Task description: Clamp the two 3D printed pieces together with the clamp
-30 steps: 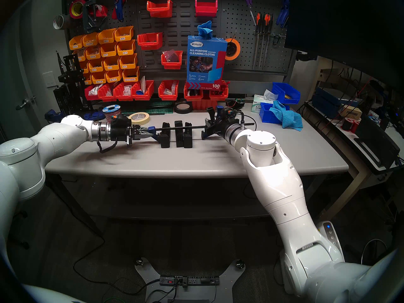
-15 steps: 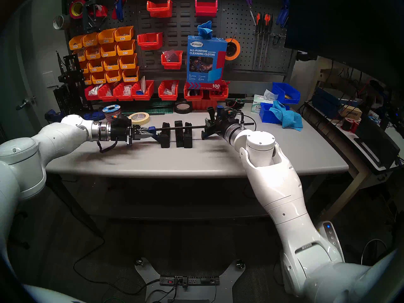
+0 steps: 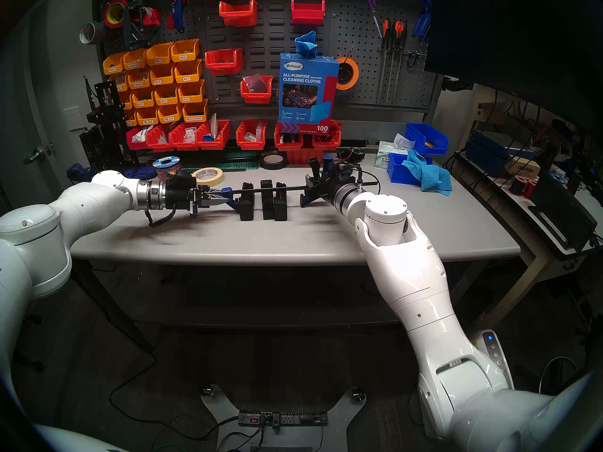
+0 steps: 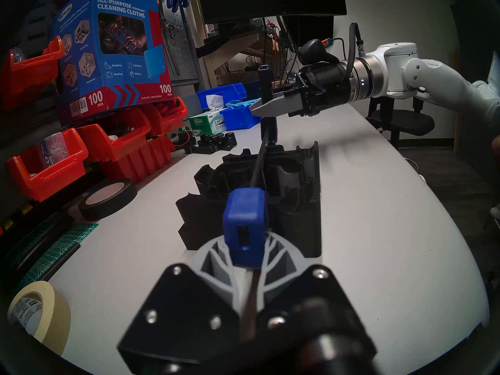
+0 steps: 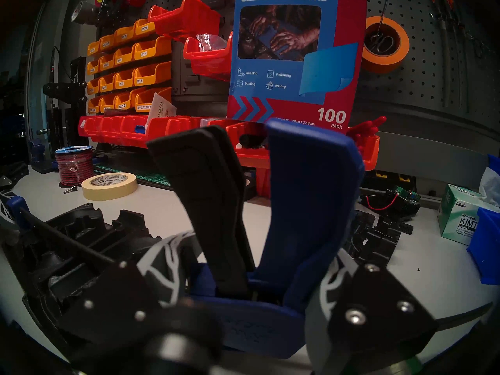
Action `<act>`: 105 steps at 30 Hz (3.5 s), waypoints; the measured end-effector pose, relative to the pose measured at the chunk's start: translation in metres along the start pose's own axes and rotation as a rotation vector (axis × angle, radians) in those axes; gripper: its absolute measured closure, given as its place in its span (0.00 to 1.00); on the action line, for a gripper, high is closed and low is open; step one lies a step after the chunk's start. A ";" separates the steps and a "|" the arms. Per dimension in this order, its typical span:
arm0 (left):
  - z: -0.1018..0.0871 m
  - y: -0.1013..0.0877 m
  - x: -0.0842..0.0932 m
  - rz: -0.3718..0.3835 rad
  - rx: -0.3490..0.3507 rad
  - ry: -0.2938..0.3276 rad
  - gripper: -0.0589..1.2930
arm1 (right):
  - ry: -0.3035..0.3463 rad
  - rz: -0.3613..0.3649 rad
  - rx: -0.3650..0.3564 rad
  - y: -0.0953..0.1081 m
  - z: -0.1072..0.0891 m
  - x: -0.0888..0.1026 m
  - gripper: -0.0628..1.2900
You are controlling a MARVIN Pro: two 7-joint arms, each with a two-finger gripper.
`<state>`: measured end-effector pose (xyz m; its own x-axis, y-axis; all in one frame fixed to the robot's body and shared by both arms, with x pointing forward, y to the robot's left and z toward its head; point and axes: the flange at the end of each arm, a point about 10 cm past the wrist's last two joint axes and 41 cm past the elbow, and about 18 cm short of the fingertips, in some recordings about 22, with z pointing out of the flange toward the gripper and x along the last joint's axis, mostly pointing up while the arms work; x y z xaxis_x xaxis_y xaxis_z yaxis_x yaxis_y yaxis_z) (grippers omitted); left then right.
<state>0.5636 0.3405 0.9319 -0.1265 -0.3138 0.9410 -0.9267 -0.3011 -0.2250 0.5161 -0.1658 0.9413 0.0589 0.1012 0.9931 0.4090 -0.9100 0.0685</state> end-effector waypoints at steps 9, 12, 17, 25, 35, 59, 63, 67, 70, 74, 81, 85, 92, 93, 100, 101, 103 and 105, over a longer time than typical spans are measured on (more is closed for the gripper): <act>-0.002 0.000 -0.001 0.000 0.004 -0.003 0.92 | -0.002 -0.005 0.002 -0.002 0.008 0.002 0.55; -0.004 0.000 -0.002 0.000 0.007 -0.006 0.92 | -0.002 -0.005 0.006 -0.004 0.011 0.003 0.55; -0.009 0.000 -0.003 -0.001 0.012 -0.012 0.92 | -0.001 -0.005 0.018 -0.007 0.015 0.006 0.55; -0.014 -0.001 -0.004 -0.002 0.017 -0.018 0.92 | -0.009 0.001 0.031 -0.010 0.019 0.009 0.55; -0.014 0.000 -0.005 -0.001 0.014 -0.021 0.92 | -0.040 0.012 0.035 -0.009 0.019 0.011 0.55; -0.023 0.000 -0.008 -0.002 0.023 -0.035 0.92 | -0.047 0.022 0.045 -0.019 0.026 0.016 0.55; -0.024 0.000 -0.008 -0.002 0.024 -0.036 0.92 | -0.046 0.023 0.046 -0.019 0.027 0.016 0.55; -0.024 0.000 -0.008 -0.002 0.024 -0.037 0.92 | -0.046 0.025 0.046 -0.020 0.027 0.017 0.55; -0.025 0.000 -0.008 -0.002 0.025 -0.038 0.92 | -0.046 0.026 0.046 -0.021 0.027 0.017 0.55; -0.026 0.000 -0.008 -0.002 0.026 -0.040 0.92 | -0.046 0.028 0.048 -0.022 0.028 0.017 0.55; -0.029 0.000 -0.009 -0.002 0.029 -0.044 0.92 | -0.044 0.029 0.050 -0.025 0.031 0.019 0.55; -0.030 0.000 -0.009 -0.003 0.030 -0.046 0.92 | -0.042 0.028 0.051 -0.027 0.032 0.021 0.55; -0.032 0.000 -0.010 -0.003 0.032 -0.047 0.92 | -0.039 0.027 0.057 -0.030 0.033 0.023 0.55; -0.032 0.000 -0.010 -0.003 0.031 -0.047 0.92 | -0.039 0.028 0.058 -0.031 0.033 0.023 0.55; -0.023 0.001 -0.007 0.000 0.013 -0.036 0.92 | -0.042 0.036 0.095 -0.045 0.036 0.022 0.55; -0.021 0.001 -0.007 0.001 0.011 -0.034 0.92 | -0.042 0.037 0.099 -0.047 0.036 0.022 0.55; -0.019 0.002 -0.007 0.001 0.007 -0.032 0.92 | -0.043 0.039 0.105 -0.049 0.037 0.022 0.55; -0.018 0.002 -0.006 0.002 0.004 -0.030 0.92 | -0.044 0.041 0.109 -0.050 0.037 0.022 0.55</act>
<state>0.5564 0.3579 0.9302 -0.1174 -0.3412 0.9326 -0.9250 -0.3042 -0.2277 0.5304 -0.1031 0.9563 0.1166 0.0841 0.9896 0.5021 -0.8647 0.0143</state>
